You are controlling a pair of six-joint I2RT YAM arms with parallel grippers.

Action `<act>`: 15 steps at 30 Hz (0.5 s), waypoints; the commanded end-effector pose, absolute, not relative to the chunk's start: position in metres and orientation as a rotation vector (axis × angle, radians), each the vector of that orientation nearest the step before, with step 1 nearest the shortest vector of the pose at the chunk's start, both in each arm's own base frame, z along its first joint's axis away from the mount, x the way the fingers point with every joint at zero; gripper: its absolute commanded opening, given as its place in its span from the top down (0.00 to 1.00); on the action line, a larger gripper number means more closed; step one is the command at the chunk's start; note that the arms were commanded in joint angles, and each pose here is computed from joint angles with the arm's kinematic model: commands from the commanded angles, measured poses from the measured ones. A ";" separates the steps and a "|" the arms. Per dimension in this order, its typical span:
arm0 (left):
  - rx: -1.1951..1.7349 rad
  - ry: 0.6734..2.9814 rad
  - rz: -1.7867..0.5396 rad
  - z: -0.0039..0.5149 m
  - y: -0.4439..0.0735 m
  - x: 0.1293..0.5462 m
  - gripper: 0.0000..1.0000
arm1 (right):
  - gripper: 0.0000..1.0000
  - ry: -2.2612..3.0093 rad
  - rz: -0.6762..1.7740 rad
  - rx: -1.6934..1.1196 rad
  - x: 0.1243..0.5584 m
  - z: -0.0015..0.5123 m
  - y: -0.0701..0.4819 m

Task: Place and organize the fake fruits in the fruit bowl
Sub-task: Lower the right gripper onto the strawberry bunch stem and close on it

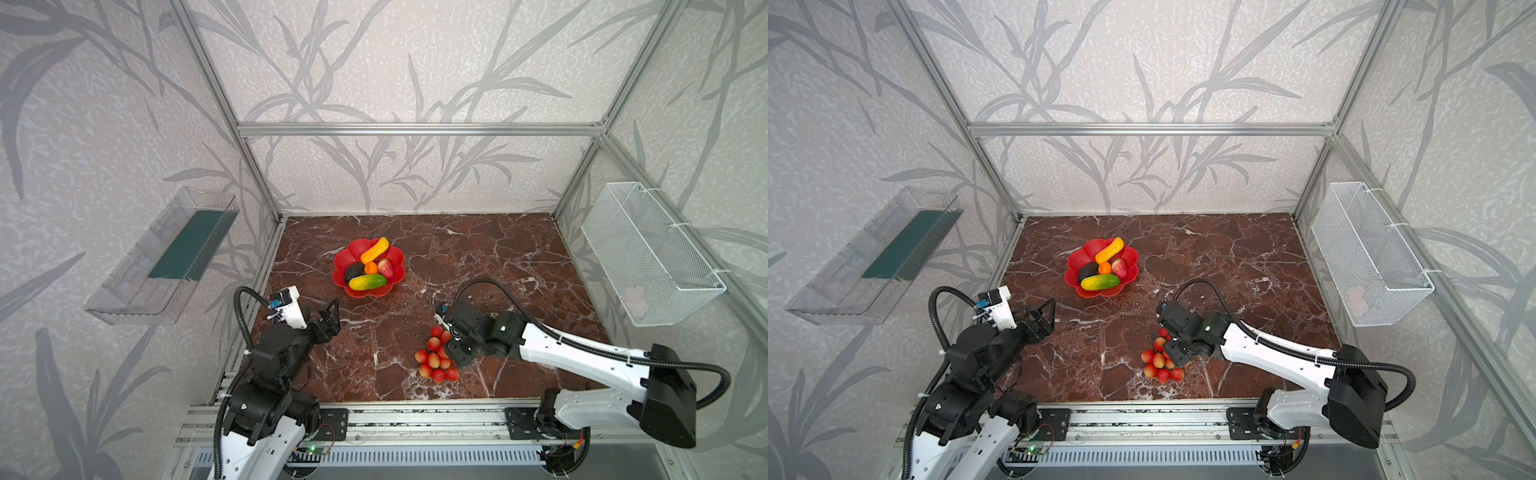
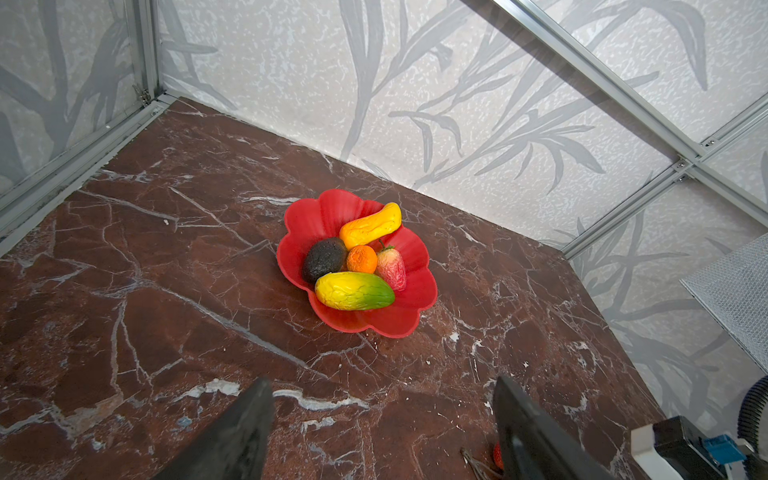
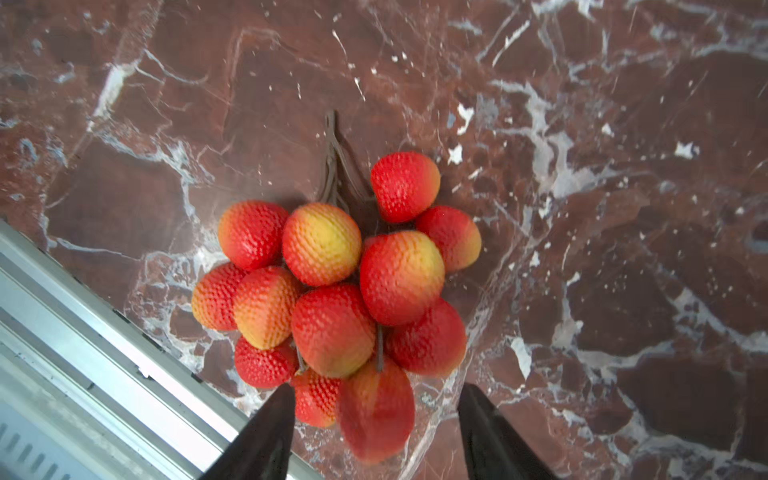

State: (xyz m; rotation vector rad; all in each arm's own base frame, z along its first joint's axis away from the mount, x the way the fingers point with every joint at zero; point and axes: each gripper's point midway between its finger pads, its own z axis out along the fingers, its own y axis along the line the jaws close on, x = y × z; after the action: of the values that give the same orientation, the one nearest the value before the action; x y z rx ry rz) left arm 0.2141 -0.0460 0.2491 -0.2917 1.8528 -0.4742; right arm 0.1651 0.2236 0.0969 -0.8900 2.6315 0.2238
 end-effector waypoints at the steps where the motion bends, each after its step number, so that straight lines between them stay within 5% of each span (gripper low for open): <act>1: -0.313 1.833 -0.471 0.251 -0.043 0.215 0.17 | 0.36 2.653 0.247 -0.826 0.157 0.095 0.214; 15: -0.316 1.827 -0.474 0.251 -0.042 0.214 0.17 | 0.40 2.668 0.315 -0.853 0.155 0.069 0.230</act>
State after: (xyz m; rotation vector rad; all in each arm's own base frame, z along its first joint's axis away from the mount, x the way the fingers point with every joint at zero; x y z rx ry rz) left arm 0.2137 -0.0459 0.2492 -0.2918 1.8505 -0.4752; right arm 0.1565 0.2258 0.0754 -0.8433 2.6681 0.3000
